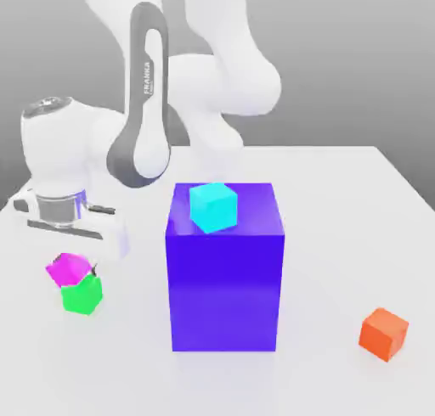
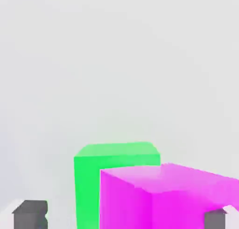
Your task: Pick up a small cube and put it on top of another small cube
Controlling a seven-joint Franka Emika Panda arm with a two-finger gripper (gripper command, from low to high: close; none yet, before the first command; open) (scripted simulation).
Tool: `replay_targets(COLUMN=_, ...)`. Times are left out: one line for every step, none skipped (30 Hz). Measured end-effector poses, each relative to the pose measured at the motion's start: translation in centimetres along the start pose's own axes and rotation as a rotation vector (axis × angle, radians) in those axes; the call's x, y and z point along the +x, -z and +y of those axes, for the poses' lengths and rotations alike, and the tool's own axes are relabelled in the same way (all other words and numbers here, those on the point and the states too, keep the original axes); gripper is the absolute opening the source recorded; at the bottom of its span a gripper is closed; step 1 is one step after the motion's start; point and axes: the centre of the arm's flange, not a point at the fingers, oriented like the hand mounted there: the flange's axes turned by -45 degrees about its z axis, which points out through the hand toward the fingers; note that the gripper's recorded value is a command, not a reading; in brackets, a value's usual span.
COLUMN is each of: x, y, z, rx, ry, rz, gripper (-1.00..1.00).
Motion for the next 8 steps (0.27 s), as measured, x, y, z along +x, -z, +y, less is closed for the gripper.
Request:
replay_targets(x=0.0, y=-0.4, z=0.0, rx=-0.001, ry=0.001, rz=0.000, gripper=1.00)
replay_targets(x=0.0, y=-0.1, z=0.0, rx=-0.001, ry=0.000, rz=0.000, gripper=1.00)
replay_targets(x=0.0, y=0.5, z=0.2, rx=-0.001, ry=-0.004, rz=0.000, gripper=1.00)
replay_targets(x=0.0, y=1.3, z=0.3, rx=0.000, ry=-0.007, rz=0.000, gripper=1.00)
replay_targets(x=-0.1, y=2.1, z=0.5, rx=0.000, ry=-0.014, rz=0.000, gripper=1.00)
replay_targets(x=0.0, y=3.0, z=0.2, rx=0.000, ry=-0.005, rz=0.001, gripper=1.00)
replay_targets(x=0.1, y=4.0, z=0.0, rx=0.000, ry=-0.001, rz=0.001, gripper=1.00)
replay_targets(x=0.0, y=4.9, z=-0.1, rx=0.000, ry=0.002, rz=0.000, gripper=1.00)
